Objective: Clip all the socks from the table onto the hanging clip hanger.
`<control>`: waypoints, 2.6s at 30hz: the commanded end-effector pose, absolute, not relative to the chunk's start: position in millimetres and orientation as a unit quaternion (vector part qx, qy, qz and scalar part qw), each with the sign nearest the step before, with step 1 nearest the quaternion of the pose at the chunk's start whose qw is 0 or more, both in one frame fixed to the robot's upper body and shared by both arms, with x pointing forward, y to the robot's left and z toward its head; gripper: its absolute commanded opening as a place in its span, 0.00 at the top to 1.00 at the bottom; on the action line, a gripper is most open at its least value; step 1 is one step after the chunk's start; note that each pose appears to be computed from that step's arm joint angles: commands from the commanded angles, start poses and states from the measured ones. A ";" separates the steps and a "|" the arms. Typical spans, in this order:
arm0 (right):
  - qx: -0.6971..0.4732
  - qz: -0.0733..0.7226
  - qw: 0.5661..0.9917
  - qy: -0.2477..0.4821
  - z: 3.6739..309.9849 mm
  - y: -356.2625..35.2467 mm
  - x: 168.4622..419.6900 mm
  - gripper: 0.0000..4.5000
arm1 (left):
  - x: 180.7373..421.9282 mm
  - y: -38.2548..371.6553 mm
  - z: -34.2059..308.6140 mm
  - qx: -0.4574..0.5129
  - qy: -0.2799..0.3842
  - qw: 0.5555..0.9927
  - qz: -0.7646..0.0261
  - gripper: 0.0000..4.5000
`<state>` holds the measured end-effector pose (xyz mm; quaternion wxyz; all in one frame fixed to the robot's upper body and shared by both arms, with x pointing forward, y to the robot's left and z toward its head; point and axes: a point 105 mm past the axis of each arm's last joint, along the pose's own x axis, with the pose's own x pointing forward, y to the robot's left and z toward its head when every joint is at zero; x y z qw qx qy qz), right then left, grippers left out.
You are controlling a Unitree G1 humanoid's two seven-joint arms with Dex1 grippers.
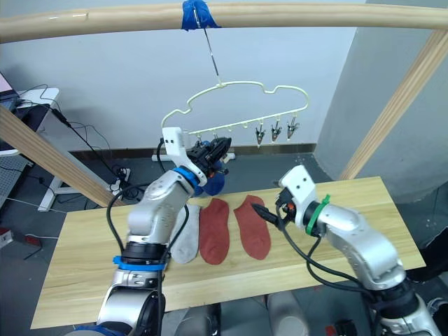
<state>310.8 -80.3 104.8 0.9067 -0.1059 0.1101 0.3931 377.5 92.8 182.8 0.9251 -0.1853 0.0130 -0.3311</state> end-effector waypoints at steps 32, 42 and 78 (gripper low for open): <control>-0.183 0.414 0.872 0.188 -3.6 -55.2 334.9 0.99 | 352.8 124.5 191.2 -0.297 0.114 0.874 -0.366 0.94; -0.168 0.437 0.883 0.034 78.2 -52.8 322.9 0.99 | 351.2 124.1 187.6 -0.353 0.142 0.849 -0.366 0.94; -0.168 0.469 0.866 -0.051 150.8 -3.6 311.2 0.99 | 359.7 115.4 187.4 -0.395 0.151 0.834 -0.354 0.94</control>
